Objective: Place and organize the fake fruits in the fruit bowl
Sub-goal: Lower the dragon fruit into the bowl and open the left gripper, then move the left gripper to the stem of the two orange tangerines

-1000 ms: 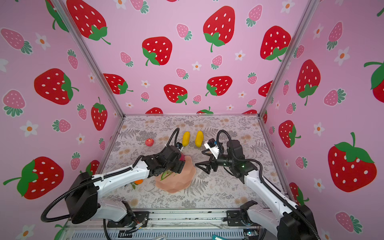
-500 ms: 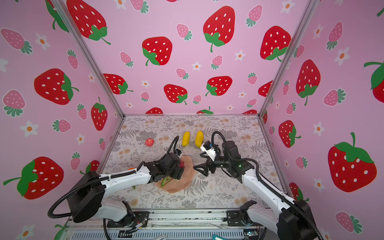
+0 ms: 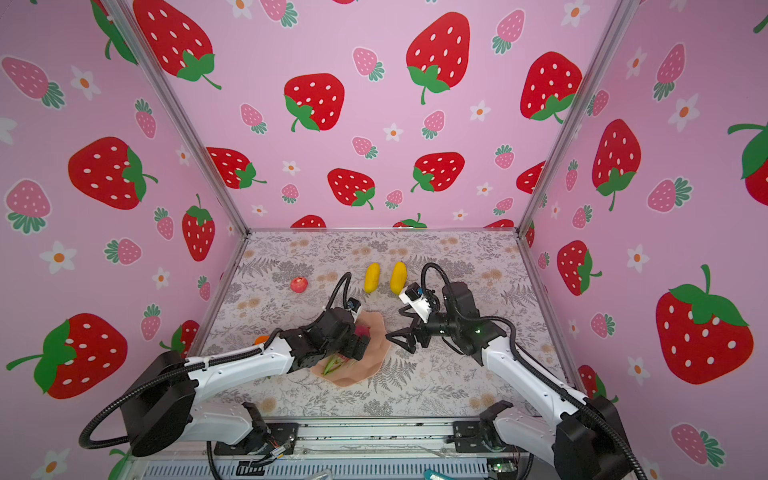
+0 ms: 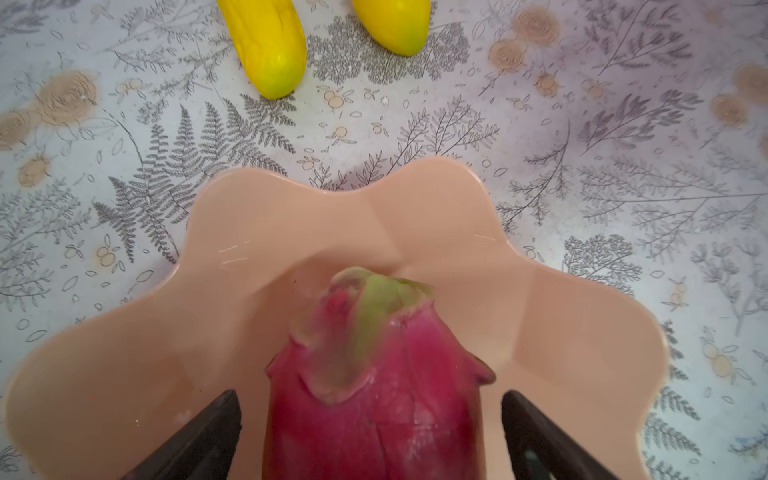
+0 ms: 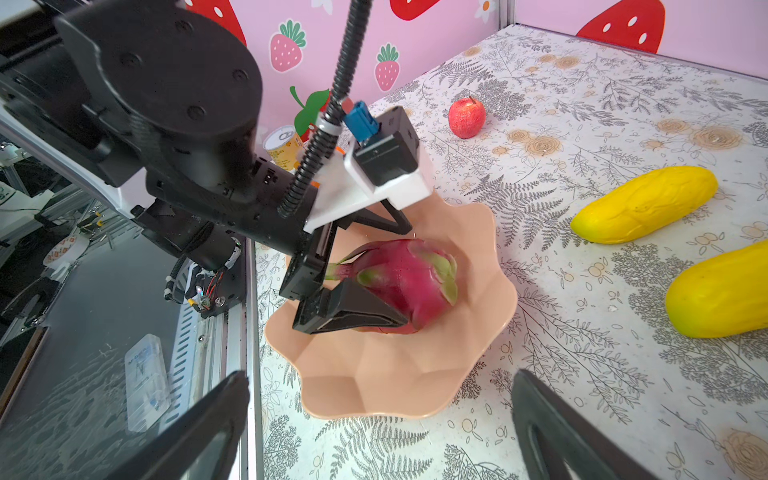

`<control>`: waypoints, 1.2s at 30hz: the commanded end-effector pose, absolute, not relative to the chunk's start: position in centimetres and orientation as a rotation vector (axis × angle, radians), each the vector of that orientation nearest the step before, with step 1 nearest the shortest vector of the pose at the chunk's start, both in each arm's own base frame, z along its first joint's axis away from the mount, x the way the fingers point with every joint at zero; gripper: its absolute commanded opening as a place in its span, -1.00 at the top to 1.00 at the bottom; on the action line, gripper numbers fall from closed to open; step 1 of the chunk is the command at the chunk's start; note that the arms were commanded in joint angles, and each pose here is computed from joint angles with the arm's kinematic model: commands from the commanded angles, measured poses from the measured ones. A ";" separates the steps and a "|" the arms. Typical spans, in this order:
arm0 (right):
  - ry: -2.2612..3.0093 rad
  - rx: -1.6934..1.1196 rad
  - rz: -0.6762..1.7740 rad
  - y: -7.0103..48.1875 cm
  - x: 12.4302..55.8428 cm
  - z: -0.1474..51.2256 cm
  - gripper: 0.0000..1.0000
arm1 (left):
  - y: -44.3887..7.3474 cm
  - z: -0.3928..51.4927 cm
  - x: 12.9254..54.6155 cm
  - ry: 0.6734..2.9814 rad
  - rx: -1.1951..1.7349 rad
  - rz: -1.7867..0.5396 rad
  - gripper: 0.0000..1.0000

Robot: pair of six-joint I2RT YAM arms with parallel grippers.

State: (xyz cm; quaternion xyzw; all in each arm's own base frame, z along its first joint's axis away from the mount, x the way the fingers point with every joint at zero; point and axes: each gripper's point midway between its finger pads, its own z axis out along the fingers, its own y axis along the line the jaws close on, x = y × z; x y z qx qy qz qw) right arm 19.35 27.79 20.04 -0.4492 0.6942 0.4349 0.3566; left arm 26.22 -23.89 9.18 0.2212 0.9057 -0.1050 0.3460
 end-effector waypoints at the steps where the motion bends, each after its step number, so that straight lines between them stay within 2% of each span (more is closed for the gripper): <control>1: 1.754 -1.203 1.115 28.2 19.3 20.9 -0.99 | -23.9 11.5 26.5 2.284 0.583 -0.270 -0.98; 4: 1.768 -1.196 1.084 28.3 19.7 21.5 -0.99 | -21.8 14.7 26.3 2.290 0.546 -0.182 -0.99; 7: 1.758 -1.183 1.085 29.5 19.9 21.7 -0.99 | -16.3 18.1 26.0 2.350 0.368 0.035 -0.94; 9: 1.720 -1.204 1.083 31.5 19.4 21.7 -0.99 | -9.8 20.1 25.2 2.406 0.032 0.231 -0.81; 11: 1.662 -1.257 1.089 33.3 18.8 21.8 -0.99 | -5.0 20.3 22.8 2.465 -0.254 0.324 -0.76; 14: 1.647 -1.313 1.110 34.4 18.7 21.4 -0.99 | -1.0 18.1 18.5 2.498 -0.595 0.367 -0.57; 18: 1.618 -1.386 1.161 34.3 17.2 20.8 -0.99 | 0.0 13.6 15.7 2.485 -0.956 0.187 -0.45; 23: 1.593 -1.387 1.164 33.2 16.0 20.5 -0.99 | 2.7 11.8 15.3 2.312 -1.183 0.180 -0.21; 29: 1.611 -1.369 1.104 32.5 16.4 20.4 -0.99 | 4.3 8.2 15.9 2.418 -1.276 0.276 -0.26; 31: 1.628 -1.367 1.085 32.4 16.6 20.0 -0.99 | 3.9 7.0 16.3 2.417 -1.368 0.189 -0.24; 36: 1.665 -1.350 1.048 32.0 17.2 19.1 -0.99 | 4.0 6.9 16.5 2.110 -1.714 0.016 -0.19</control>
